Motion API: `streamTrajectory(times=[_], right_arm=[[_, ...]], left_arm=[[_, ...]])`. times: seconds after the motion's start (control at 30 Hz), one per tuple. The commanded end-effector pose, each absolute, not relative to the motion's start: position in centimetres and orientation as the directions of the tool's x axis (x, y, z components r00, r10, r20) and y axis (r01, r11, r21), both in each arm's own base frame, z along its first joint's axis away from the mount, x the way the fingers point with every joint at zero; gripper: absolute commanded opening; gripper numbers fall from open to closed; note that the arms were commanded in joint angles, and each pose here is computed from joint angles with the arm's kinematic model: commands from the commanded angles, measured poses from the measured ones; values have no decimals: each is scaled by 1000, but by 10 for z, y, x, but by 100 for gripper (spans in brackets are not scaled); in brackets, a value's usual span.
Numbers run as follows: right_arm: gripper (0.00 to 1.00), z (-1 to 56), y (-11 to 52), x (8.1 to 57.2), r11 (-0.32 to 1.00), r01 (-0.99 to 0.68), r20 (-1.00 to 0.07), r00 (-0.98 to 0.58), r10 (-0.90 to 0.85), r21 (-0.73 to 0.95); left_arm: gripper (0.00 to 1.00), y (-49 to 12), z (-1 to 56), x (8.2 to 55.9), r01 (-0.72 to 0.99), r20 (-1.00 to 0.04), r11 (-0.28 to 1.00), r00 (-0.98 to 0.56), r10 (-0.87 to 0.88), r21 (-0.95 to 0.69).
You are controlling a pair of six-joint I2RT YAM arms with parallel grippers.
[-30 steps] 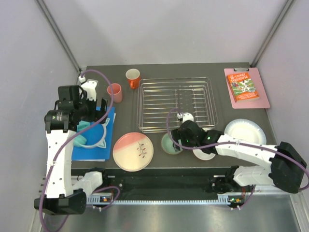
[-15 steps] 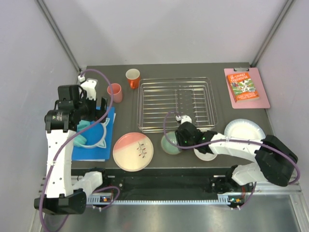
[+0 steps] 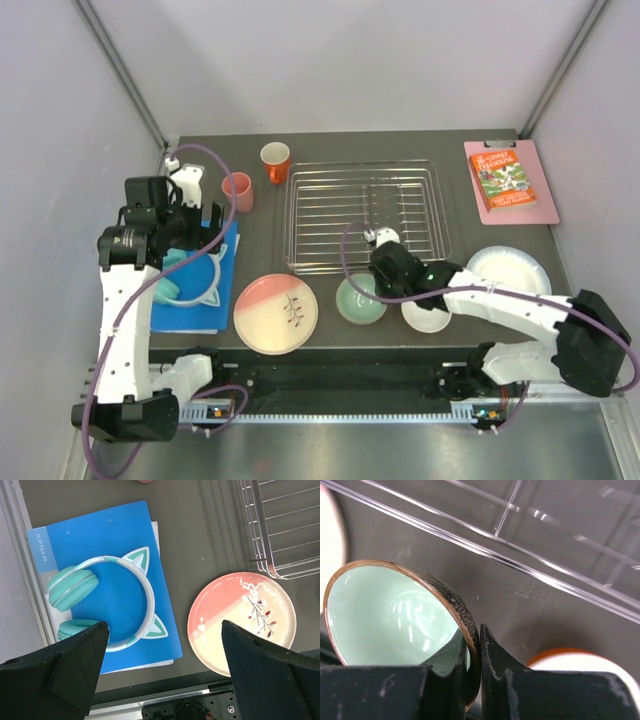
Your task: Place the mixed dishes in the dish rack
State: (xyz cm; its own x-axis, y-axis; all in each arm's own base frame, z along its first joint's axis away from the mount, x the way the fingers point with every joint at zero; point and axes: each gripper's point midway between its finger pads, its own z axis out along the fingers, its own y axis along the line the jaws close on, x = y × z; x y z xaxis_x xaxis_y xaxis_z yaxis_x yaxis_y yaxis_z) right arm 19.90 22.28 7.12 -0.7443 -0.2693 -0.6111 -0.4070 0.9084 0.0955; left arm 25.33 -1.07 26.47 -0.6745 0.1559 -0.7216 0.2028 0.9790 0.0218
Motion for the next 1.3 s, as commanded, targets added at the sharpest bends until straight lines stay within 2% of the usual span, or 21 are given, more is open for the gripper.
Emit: streamTrajectory(times=[0.0, 0.07, 0.1, 0.17, 0.2, 0.3, 0.33, 0.43, 0.47, 0.73, 0.9, 1.27], right_arm=[[0, 190, 236, 217, 884, -459, -779, -584, -226, 87], [0, 231, 215, 236, 936, -353, -818, -535, -214, -14], [0, 251, 192, 253, 968, -224, -847, -490, -209, -109], [0, 286, 174, 271, 973, -85, -864, -448, -229, -214], [0, 305, 154, 281, 957, 52, -883, -402, -242, -286], [0, 332, 135, 299, 862, 294, -890, -330, -314, -413], [0, 333, 134, 303, 838, 315, -879, -328, -345, -446], [0, 334, 118, 320, 729, 516, -892, -301, -337, -450], [0, 327, 118, 327, 682, 531, -864, -335, -376, -503], [0, 311, 82, 381, 510, 686, -854, -385, -351, -519], [0, 294, 80, 397, 402, 693, -790, -431, -435, -599], [0, 246, 97, 424, 303, 648, -687, -490, -536, -699]], left_arm=[[99, -7, 272, 265, 193, -754, 980, -637, 161, 47], [99, -6, 272, 266, 193, -754, 980, -635, 166, 54], [99, -6, 272, 266, 193, -753, 980, -635, 169, 57], [99, -6, 272, 266, 196, -754, 979, -635, 172, 58], [99, -6, 273, 266, 196, -755, 979, -634, 169, 56], [99, -8, 274, 265, 203, -753, 978, -636, 170, 50], [99, -7, 274, 265, 198, -753, 979, -635, 171, 55], [99, -5, 278, 264, 198, -755, 978, -631, 179, 66], [99, -5, 279, 263, 198, -755, 978, -630, 180, 68], [99, -1, 289, 261, 198, -761, 976, -617, 200, 97], [99, -2, 288, 260, 205, -756, 974, -621, 209, 101], [99, 0, 288, 252, 205, -754, 972, -620, 217, 111]])
